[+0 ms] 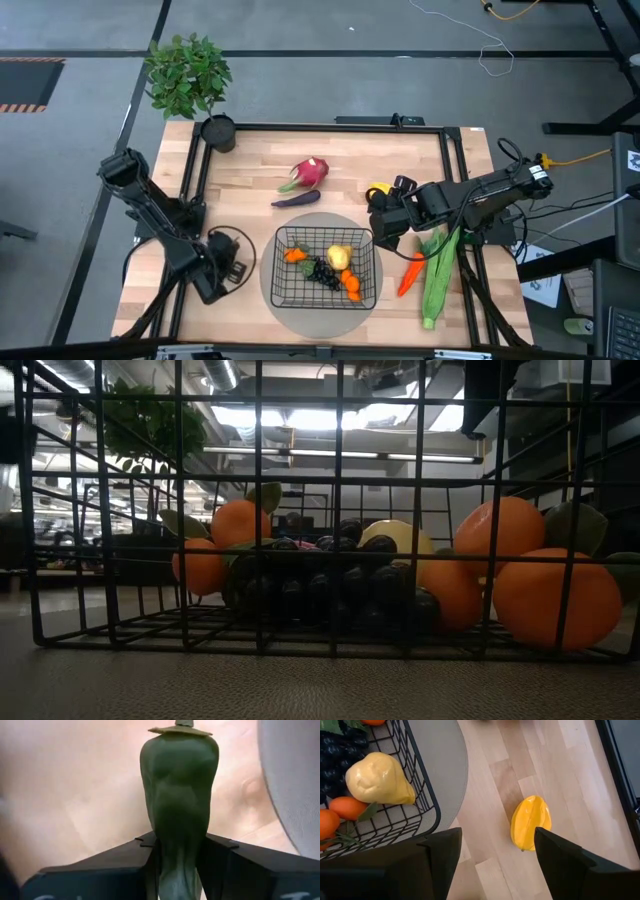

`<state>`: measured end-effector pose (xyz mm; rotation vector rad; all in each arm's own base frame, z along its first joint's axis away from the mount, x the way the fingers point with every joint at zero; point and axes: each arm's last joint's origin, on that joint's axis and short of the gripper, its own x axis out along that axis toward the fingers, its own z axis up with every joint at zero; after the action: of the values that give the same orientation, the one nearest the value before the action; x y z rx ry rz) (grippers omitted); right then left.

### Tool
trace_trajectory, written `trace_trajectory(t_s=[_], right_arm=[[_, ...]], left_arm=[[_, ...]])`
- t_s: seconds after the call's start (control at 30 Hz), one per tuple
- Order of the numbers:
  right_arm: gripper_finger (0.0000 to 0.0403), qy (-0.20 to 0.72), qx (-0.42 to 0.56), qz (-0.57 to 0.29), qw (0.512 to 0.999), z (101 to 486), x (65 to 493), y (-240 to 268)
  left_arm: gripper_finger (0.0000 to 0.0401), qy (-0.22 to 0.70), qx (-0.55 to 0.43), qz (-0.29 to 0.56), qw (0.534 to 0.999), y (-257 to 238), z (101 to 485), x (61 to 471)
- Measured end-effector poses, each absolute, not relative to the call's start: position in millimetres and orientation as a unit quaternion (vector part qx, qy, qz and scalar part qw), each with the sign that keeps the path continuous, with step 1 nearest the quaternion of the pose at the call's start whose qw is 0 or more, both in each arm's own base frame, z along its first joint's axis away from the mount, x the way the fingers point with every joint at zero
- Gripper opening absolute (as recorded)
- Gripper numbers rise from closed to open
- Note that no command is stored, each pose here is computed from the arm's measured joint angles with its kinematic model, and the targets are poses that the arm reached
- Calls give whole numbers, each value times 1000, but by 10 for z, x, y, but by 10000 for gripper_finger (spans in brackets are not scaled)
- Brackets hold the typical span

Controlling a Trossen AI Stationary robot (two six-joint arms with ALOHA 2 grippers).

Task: Build produce basket
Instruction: Put the green chili pepper into the black wire basket

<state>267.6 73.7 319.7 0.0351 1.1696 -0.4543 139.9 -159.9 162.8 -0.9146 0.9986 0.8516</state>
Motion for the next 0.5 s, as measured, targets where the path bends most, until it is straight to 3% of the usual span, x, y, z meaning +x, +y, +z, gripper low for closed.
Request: trace_trajectory(t_s=[0.23, 0.37, 0.5], right_arm=[[237, 547, 17, -213, 809, 3198, 2676, 737], [237, 547, 17, -213, 810, 3198, 2676, 737], [237, 547, 16, -212, 810, 3198, 2676, 737]], left_arm=[[65, 383, -321, 391, 773, -1545, 2360, 1539], [65, 271, -272, 336, 860, -1577, 2770, 1754], [66, 233, -229, 265, 907, -1607, 3046, 2067]])
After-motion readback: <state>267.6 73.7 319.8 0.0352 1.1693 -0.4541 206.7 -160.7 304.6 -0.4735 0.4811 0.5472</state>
